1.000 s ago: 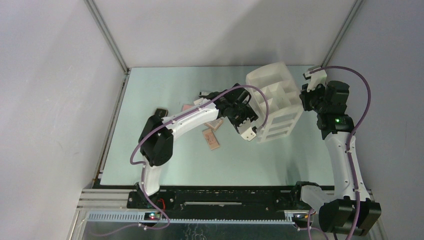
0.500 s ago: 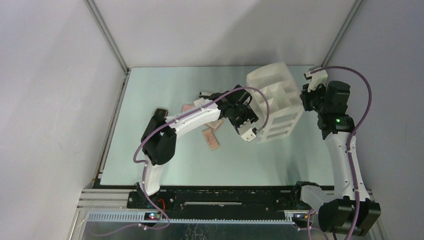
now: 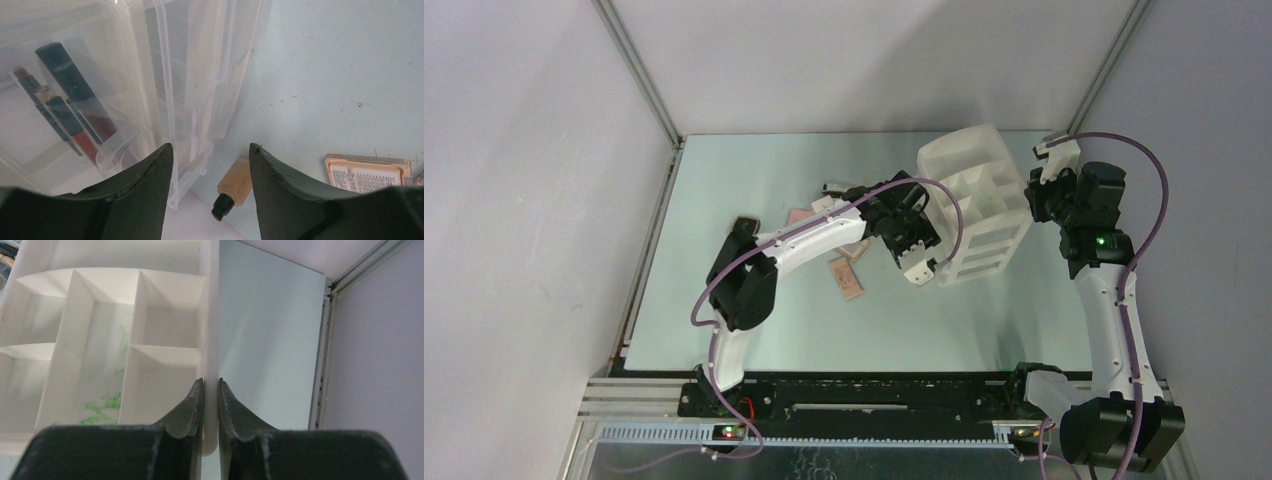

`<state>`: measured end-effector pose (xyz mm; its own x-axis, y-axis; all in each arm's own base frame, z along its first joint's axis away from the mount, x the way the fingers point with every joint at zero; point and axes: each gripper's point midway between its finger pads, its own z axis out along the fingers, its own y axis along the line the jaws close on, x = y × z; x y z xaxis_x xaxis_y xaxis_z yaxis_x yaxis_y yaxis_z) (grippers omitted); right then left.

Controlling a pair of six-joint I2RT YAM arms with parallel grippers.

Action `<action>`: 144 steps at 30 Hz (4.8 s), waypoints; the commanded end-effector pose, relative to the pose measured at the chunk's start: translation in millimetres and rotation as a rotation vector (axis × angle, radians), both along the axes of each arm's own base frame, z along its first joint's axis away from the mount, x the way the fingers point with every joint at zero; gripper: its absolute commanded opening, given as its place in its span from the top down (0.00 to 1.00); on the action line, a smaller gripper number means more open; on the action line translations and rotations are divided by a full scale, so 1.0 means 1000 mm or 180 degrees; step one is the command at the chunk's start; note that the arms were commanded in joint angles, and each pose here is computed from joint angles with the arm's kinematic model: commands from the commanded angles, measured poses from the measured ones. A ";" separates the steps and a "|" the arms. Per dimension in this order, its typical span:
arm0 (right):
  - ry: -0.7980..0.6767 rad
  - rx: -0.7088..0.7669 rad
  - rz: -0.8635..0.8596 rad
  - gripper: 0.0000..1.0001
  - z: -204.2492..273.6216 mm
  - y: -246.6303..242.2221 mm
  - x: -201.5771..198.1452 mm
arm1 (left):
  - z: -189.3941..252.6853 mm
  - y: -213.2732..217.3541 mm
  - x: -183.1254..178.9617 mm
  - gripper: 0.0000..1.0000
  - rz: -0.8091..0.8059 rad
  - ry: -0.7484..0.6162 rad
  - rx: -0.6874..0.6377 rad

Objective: Organize the makeup
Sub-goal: Open the makeup tool from the storage box, then move the makeup to the center of the board.

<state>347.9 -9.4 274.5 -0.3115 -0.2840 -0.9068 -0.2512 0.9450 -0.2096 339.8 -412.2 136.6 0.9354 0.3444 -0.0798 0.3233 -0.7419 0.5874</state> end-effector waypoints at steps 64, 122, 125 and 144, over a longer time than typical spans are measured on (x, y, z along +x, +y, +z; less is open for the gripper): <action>-0.0015 -0.0195 -0.0204 1.00 0.001 -0.022 -0.001 | -0.002 0.064 -0.046 0.55 -0.0099 -0.0260 0.0665; -0.0322 0.0029 0.0722 0.25 0.029 0.057 -0.058 | 0.052 0.209 0.043 0.00 0.4819 0.1951 -0.2677; -0.0352 -0.0021 0.0684 0.25 0.023 0.054 -0.059 | 0.052 0.202 0.053 0.00 0.4822 0.2007 -0.2725; -0.0486 0.0100 0.0642 0.25 0.031 0.048 -0.069 | 0.062 0.159 0.100 0.09 0.4555 0.2266 -0.2810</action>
<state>281.4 34.9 292.7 -0.1596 -0.3113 -0.9368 -0.4026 0.8870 -0.2262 422.2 -243.3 167.8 -0.3569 0.4356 -0.8264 0.6958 0.7142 0.0760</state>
